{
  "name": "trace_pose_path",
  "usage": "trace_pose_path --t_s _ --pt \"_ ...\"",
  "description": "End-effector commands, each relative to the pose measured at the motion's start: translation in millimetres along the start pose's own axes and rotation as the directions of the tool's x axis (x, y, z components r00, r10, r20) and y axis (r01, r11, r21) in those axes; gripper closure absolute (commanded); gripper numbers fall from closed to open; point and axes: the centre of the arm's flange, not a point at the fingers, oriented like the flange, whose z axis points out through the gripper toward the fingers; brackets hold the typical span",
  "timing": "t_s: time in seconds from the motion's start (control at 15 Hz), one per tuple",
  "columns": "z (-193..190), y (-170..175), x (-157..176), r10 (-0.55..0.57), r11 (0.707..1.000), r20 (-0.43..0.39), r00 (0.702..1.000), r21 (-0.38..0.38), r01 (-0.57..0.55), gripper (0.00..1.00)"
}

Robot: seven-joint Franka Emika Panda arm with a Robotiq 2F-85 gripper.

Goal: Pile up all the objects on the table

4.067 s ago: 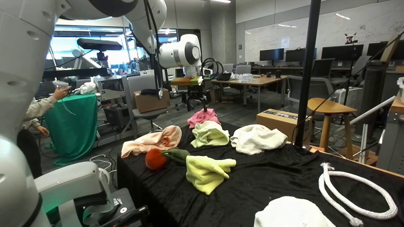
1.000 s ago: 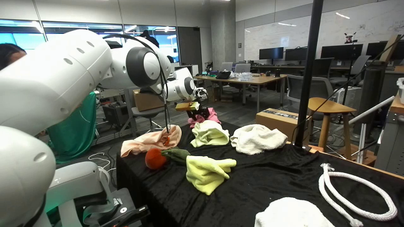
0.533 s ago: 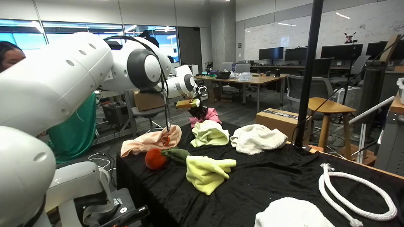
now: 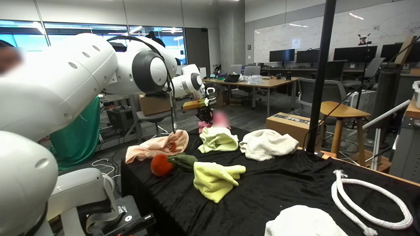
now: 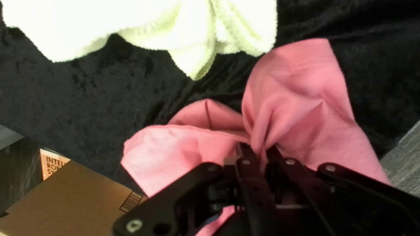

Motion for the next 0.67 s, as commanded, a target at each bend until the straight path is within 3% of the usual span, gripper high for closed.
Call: trace_pose_path --t_s 0.0,0.6 --pt "-28 4 16 -0.038 0.999 -0.011 0.999 -0.016 0.038 0.93" --pt "-123 28 4 -0.030 0.996 -0.078 0.996 -0.088 0.023 0.92"
